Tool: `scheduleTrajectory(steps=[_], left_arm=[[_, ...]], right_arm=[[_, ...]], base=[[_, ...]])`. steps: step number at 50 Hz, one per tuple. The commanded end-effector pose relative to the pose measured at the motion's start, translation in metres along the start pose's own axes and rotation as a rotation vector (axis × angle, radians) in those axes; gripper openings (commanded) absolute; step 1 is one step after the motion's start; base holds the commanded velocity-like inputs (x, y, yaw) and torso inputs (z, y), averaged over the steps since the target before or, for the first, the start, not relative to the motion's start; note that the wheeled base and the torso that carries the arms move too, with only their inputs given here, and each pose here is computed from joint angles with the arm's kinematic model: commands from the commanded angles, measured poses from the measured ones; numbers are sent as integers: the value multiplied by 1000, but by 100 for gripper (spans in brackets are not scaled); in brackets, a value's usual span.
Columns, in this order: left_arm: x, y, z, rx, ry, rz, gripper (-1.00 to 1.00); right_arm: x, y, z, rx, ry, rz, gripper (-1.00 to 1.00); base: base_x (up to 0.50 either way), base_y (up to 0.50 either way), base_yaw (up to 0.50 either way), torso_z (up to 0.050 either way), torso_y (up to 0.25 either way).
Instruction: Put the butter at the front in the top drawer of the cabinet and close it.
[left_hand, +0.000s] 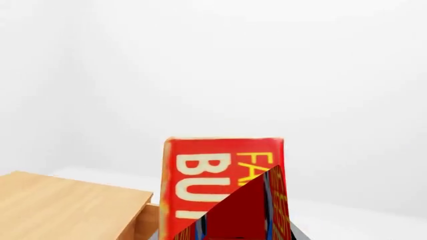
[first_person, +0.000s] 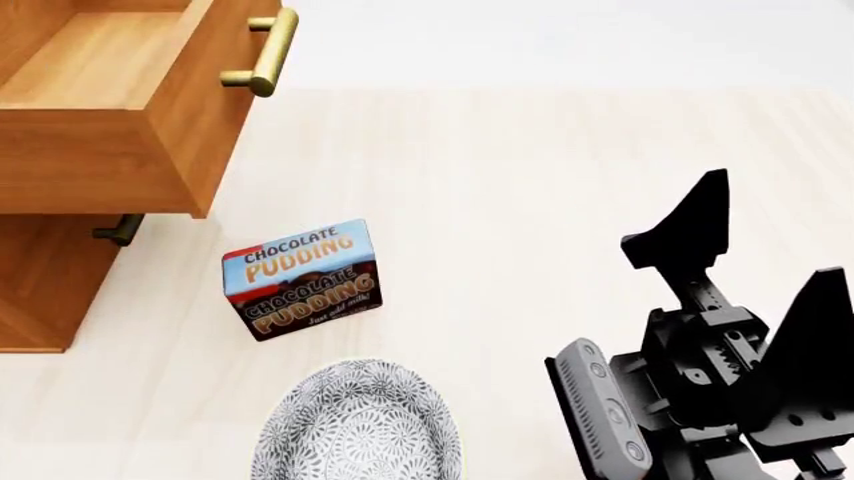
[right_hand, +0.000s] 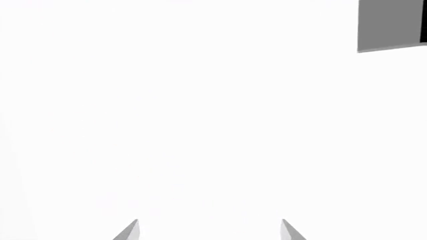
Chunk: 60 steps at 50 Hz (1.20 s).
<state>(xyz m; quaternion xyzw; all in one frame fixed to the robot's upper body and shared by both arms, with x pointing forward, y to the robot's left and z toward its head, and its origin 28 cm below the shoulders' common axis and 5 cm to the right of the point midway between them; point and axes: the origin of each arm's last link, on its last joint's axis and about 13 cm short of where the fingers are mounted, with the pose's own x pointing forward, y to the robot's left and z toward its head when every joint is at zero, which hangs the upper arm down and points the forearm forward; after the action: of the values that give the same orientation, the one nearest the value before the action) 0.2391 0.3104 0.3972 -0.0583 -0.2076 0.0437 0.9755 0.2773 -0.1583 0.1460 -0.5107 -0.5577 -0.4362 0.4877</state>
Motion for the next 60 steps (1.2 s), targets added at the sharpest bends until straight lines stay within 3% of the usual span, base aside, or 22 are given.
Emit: scheduleTrajectory(steps=[1, 15, 60], left_arm=[[4, 11, 0, 4, -13, 74, -100], [11, 18, -14, 25, 16, 124, -100], [25, 20, -46, 51, 95, 134, -100]], right_arm=[[1, -1, 1, 5, 4, -4, 100], [-1, -1, 1, 4, 10, -5, 100], [-7, -4, 1, -1, 28, 4, 100]], base=[[0, 0, 0, 0, 0], [0, 0, 0, 1, 2], [0, 0, 0, 0, 2]])
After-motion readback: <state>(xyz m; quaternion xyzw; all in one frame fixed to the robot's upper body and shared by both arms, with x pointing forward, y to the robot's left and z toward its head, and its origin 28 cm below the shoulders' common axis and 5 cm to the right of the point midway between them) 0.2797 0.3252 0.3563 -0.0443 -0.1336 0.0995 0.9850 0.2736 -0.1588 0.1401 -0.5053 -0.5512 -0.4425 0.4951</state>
